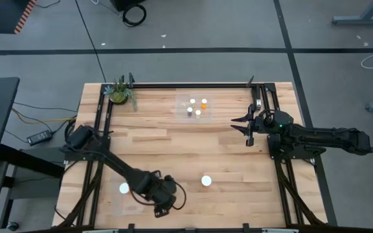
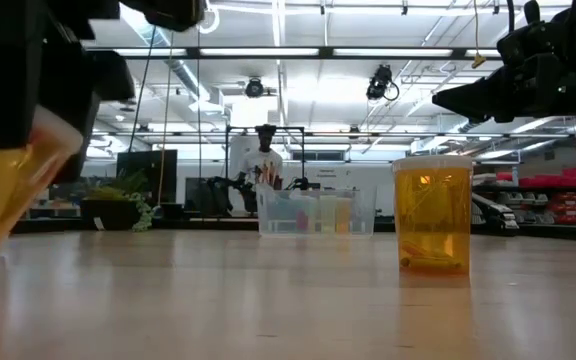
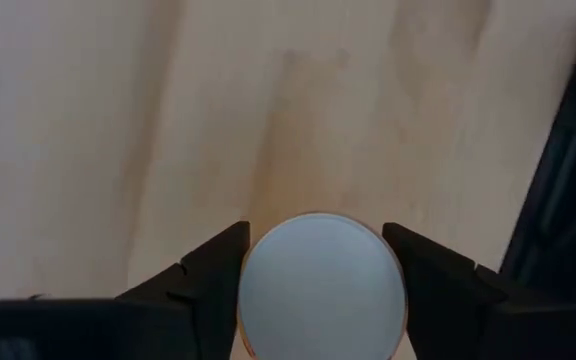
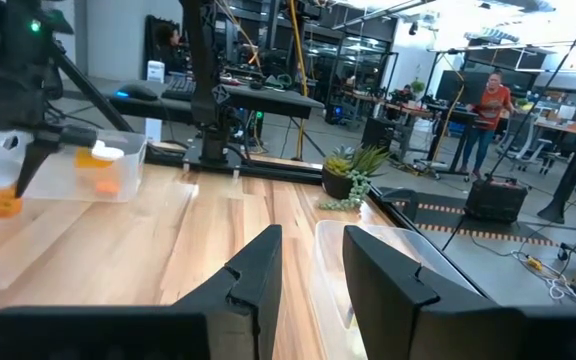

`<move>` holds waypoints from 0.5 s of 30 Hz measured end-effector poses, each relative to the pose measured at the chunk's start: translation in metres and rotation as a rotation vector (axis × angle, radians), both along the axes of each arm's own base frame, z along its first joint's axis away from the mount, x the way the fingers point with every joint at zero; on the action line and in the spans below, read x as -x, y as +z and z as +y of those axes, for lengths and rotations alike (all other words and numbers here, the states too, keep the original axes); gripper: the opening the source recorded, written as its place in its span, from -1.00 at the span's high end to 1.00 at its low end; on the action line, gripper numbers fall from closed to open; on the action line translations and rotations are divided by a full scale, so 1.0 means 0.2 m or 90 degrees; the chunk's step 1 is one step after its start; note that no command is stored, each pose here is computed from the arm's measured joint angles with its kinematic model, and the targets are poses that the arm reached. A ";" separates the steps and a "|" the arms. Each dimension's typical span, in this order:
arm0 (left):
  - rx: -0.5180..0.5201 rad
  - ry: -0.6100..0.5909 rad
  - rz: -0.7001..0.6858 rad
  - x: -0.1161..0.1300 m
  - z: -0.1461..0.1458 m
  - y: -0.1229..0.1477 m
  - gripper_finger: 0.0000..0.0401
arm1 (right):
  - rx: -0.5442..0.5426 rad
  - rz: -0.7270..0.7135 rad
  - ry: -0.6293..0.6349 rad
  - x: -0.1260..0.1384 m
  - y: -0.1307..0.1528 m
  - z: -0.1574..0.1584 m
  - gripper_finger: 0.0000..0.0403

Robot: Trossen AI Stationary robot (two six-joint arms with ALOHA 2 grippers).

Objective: Pick and place medicine bottles into bin by pill shape (circle, oval)
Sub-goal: Put the orange capsule bottle into the bottom transparent bin

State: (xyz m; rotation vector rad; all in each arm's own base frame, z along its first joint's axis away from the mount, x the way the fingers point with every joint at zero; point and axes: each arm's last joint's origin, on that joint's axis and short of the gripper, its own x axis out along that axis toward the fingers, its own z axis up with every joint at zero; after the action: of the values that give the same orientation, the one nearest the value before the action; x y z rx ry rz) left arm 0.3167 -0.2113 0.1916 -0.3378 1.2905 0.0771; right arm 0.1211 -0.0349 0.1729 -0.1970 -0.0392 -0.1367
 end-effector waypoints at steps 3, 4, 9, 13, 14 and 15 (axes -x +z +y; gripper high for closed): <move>-0.020 0.022 -0.025 0.04 0.00 0.07 -0.17 | 0.000 0.000 0.000 0.00 0.00 0.00 0.43; -0.023 0.030 -0.039 0.05 0.00 0.09 -0.16 | 0.000 0.000 0.000 0.00 0.00 0.00 0.43; -0.061 0.046 -0.092 0.15 -0.01 0.22 -0.09 | 0.000 0.000 0.000 0.00 0.00 0.00 0.43; -0.116 0.086 -0.102 0.26 -0.02 0.28 -0.14 | 0.000 0.000 0.000 0.00 0.00 0.00 0.43; -0.132 0.101 -0.106 0.29 -0.03 0.29 -0.16 | 0.000 0.000 0.000 0.00 0.00 0.00 0.43; -0.147 0.114 -0.109 0.32 -0.04 0.30 -0.18 | 0.000 0.000 0.000 0.00 0.00 0.00 0.43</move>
State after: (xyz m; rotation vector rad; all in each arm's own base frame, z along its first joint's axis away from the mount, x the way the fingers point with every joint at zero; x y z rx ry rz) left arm 0.2530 -0.2183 0.2513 -0.2554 1.0679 0.3390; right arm 0.1211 -0.0349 0.1729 -0.1970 -0.0392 -0.1367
